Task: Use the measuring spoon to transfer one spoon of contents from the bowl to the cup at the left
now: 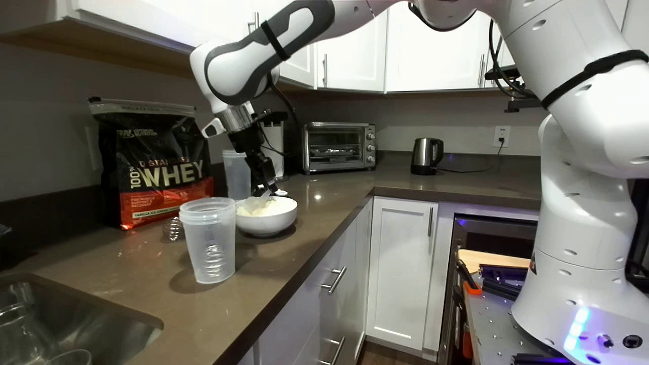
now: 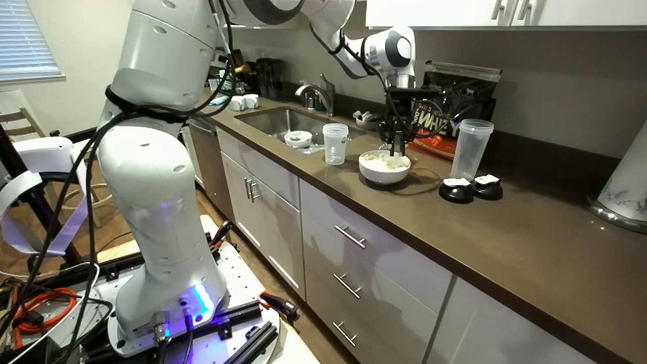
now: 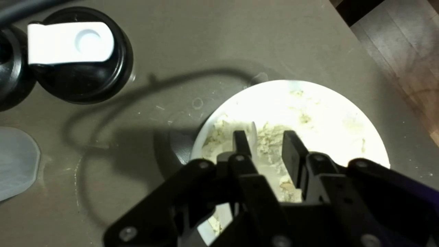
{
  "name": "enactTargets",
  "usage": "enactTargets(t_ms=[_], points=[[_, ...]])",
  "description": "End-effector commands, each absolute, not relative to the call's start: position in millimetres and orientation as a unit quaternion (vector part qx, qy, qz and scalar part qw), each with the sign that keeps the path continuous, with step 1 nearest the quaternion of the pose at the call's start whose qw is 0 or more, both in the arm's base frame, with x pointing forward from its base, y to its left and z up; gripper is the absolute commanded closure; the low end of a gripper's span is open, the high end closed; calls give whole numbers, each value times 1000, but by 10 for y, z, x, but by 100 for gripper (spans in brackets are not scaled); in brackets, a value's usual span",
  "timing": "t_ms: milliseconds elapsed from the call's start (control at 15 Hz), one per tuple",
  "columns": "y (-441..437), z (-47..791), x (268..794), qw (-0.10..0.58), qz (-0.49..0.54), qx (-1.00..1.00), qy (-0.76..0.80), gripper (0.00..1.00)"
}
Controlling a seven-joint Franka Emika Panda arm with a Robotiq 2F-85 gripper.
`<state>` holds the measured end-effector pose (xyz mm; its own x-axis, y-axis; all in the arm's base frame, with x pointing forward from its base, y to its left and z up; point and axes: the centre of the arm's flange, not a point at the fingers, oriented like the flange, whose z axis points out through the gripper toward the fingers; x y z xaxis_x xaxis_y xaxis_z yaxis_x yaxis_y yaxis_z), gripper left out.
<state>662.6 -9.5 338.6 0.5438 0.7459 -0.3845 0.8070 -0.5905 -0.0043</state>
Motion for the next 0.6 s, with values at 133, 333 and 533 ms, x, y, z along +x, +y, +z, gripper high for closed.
enactTargets(t_ms=[133, 333, 533], points=[[-154, 3385, 6704, 79, -191, 868, 452, 100], [-145, 3347, 6702, 76, -193, 868, 452, 93], [-130, 3322, 6699, 73, -194, 868, 452, 69]])
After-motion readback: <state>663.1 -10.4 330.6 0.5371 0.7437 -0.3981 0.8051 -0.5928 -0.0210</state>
